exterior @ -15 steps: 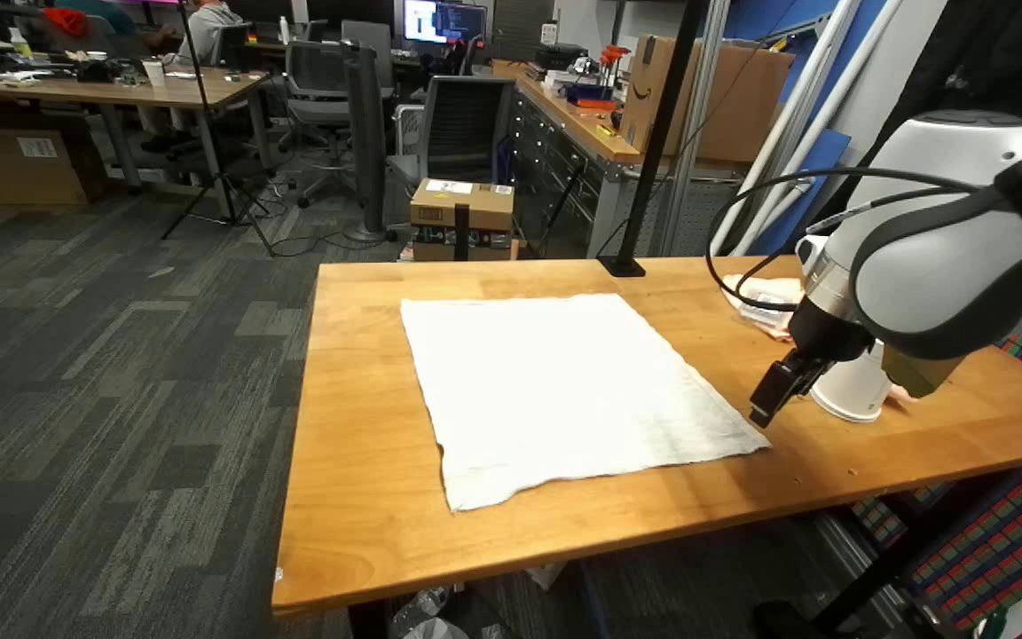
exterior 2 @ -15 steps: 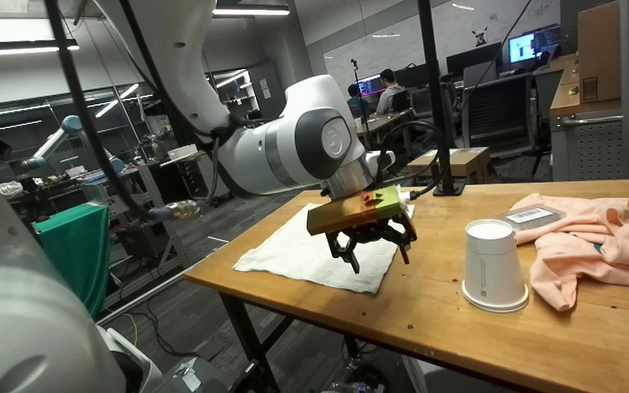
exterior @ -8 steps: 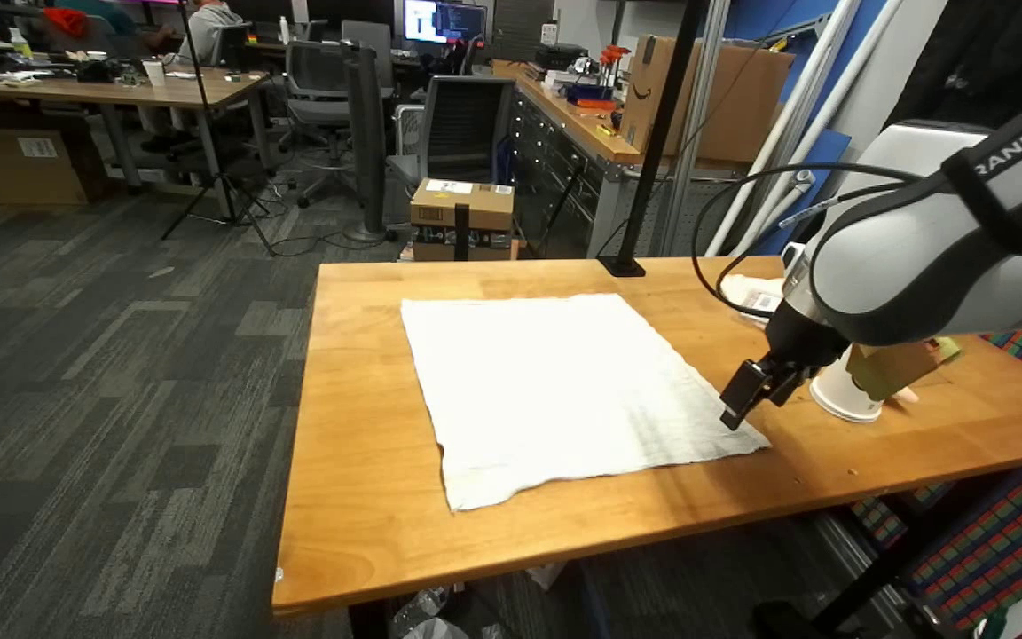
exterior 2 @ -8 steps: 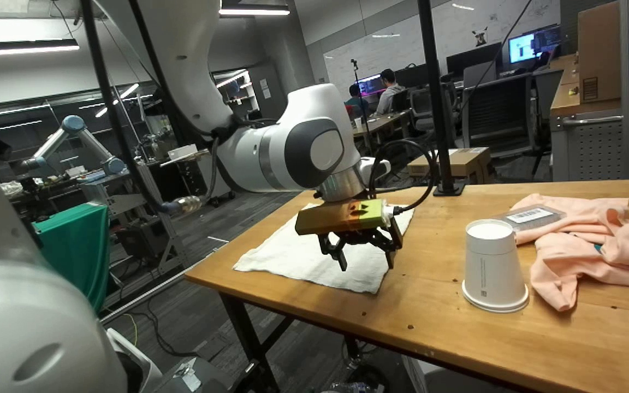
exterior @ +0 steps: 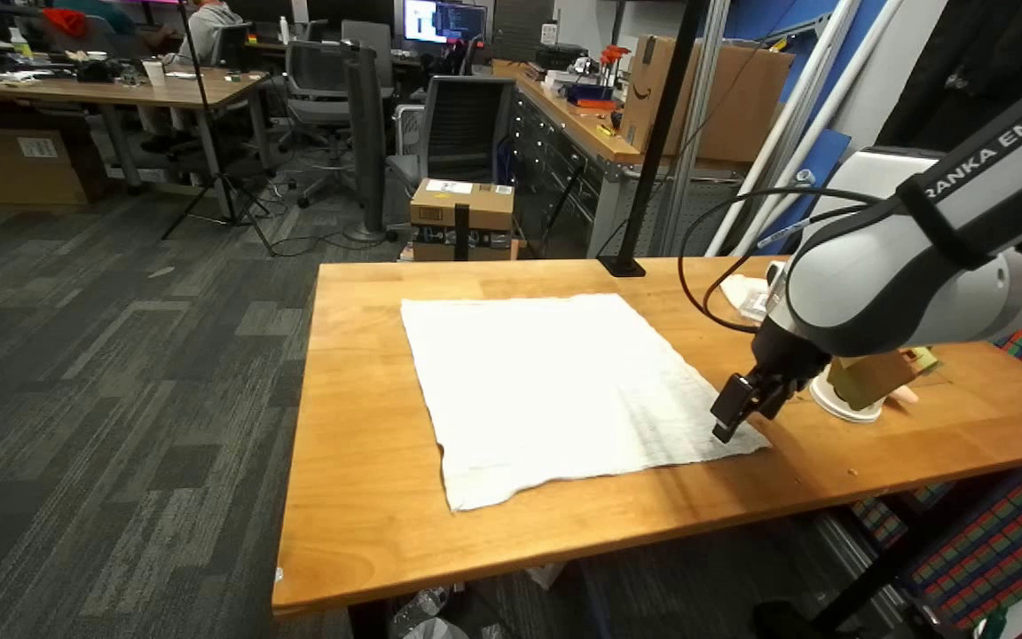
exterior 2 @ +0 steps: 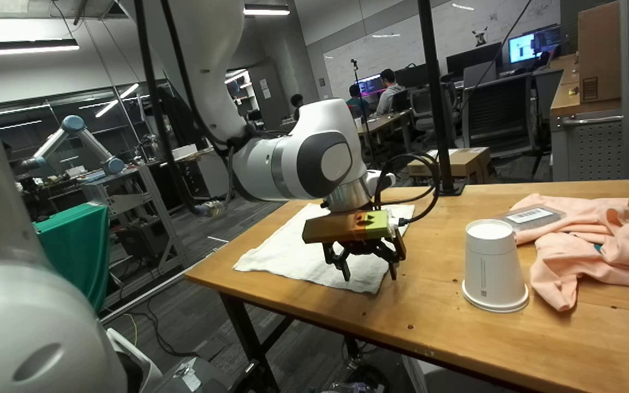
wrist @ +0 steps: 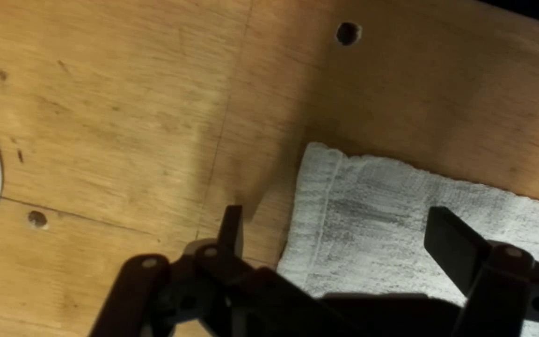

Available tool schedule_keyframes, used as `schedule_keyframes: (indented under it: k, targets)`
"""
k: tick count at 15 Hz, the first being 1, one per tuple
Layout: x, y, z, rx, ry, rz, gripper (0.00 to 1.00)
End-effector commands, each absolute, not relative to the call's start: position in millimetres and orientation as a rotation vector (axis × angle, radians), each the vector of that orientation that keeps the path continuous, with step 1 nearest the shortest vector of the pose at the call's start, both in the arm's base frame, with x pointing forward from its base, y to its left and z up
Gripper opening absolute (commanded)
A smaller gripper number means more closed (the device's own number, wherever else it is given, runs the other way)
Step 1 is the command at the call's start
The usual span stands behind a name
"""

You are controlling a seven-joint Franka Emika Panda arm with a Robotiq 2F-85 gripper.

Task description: Fold the white towel

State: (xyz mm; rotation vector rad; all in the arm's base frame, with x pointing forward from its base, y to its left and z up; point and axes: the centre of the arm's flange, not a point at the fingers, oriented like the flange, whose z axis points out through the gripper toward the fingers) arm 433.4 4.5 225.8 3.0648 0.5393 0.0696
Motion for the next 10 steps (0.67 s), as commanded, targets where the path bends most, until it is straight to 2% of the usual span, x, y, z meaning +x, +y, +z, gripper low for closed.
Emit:
schedule_keyframes:
  k: [1,3,8,9,10]
  targets:
    - [445,7,224,3.036,0.552,0.086,0.96]
    - [445,6,221,3.026,0.565,0.078,0.92]
    - [446,0,210,3.035,0.553,0.043,1.00]
    - [446,0,210,3.036,0.552,0.042,0.79]
    - [446,0,209,3.037,0.551,0.042,0.75]
